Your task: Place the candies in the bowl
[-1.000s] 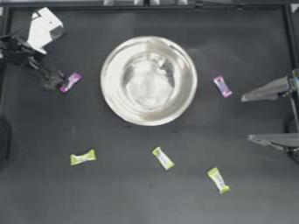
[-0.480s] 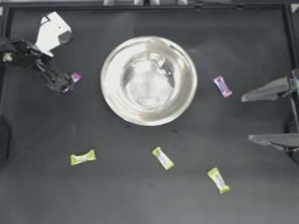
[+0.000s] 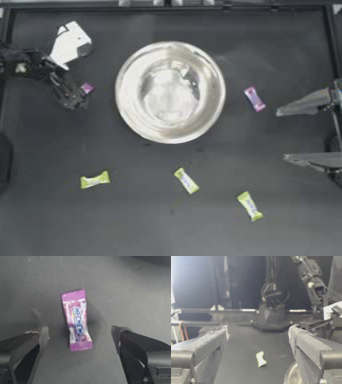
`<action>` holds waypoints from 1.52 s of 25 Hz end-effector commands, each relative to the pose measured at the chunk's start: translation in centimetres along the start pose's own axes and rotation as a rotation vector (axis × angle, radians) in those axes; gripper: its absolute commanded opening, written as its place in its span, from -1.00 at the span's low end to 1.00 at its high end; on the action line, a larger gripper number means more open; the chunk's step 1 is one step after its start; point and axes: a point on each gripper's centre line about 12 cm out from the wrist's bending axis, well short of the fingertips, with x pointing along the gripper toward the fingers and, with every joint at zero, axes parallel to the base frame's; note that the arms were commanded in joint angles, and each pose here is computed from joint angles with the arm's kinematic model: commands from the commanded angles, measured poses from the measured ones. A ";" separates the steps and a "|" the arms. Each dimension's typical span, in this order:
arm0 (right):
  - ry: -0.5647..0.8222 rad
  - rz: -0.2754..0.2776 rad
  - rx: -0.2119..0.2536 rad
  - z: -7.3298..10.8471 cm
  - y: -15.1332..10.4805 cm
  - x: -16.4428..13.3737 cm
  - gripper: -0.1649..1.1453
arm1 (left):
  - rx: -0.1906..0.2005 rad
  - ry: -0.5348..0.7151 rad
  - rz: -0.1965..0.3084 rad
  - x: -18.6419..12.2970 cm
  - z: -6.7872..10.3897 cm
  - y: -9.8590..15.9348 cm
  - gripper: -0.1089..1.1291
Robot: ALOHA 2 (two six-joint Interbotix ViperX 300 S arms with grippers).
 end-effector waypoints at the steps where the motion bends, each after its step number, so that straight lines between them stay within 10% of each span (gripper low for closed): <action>1: -0.017 -0.004 0.015 0.2 0.0 0.2 0.78 | 0.005 -0.040 0.004 -0.3 1.0 0.0 0.83; 16: -0.025 -0.004 0.011 0.0 -0.1 0.1 0.78 | 0.022 0.051 0.009 1.9 1.2 -0.3 0.78; 27: -0.023 -0.005 0.013 0.0 -0.1 0.1 0.78 | 0.084 0.078 0.008 2.1 1.7 -1.6 -0.23; 38: -0.022 -0.007 0.019 -0.1 -0.1 0.1 0.78 | 0.107 0.041 0.006 -0.2 2.9 -2.2 -0.28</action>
